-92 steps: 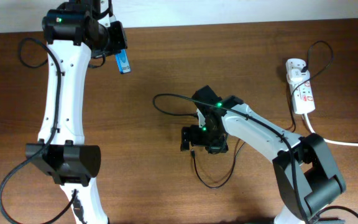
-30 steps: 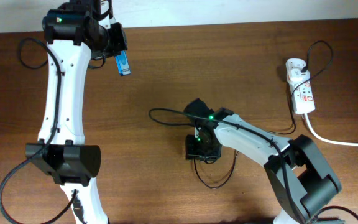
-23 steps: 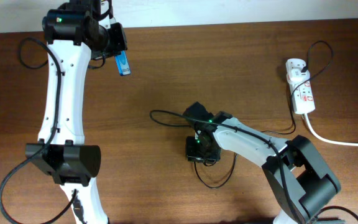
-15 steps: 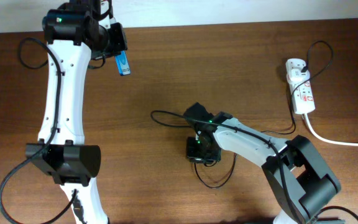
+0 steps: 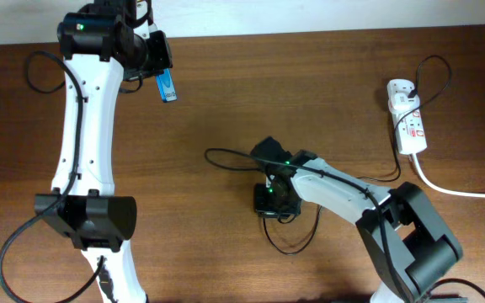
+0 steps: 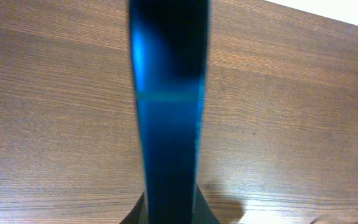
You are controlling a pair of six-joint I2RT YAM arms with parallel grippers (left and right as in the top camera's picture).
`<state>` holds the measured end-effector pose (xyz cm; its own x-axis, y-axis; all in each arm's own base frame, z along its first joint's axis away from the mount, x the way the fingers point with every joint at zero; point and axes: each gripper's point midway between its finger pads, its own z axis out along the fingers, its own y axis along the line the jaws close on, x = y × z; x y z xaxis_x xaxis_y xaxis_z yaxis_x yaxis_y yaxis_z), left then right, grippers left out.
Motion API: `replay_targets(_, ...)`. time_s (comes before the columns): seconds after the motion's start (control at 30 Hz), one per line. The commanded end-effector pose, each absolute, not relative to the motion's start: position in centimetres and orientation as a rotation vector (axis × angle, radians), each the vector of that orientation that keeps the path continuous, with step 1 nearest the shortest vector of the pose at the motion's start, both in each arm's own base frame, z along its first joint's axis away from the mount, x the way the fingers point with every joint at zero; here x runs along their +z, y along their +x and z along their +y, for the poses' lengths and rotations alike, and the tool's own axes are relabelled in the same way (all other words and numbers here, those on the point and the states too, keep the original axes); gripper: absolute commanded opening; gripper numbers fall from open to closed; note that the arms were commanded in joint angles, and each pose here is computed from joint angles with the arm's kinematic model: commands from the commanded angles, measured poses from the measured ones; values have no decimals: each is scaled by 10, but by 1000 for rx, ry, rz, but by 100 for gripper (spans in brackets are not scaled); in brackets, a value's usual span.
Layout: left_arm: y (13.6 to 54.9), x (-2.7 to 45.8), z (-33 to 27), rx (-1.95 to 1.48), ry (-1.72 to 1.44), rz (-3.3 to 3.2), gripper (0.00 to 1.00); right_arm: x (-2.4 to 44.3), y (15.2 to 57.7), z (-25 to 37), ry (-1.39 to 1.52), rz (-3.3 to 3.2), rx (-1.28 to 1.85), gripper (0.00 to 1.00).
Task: Plug charger to phone and switch on socket
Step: 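Close the right gripper on the USB-C plug and lift it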
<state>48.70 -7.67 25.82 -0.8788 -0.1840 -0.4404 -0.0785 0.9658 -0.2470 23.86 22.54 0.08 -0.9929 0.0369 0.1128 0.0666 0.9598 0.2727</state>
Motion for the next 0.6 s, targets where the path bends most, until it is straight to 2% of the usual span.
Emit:
replay_targets(0.0, 488, 265, -75, -300, -172, 2619, 0, -3, 237, 222, -57, -2999, -412, 20)
replay_targets(0.3, 488, 265, -75, -300, -172, 2620, 0, -1, 234, 226, -44, -2977, -448, 14)
replay_targets(0.47, 488, 265, -75, -300, -172, 2619, 0, 0, 236, 226, -55, -2976, -462, 4)
replay_targets(0.57, 489, 265, -75, -301, -171, 2616, 0, 11, 245, 232, -28, -2951, -573, 4)
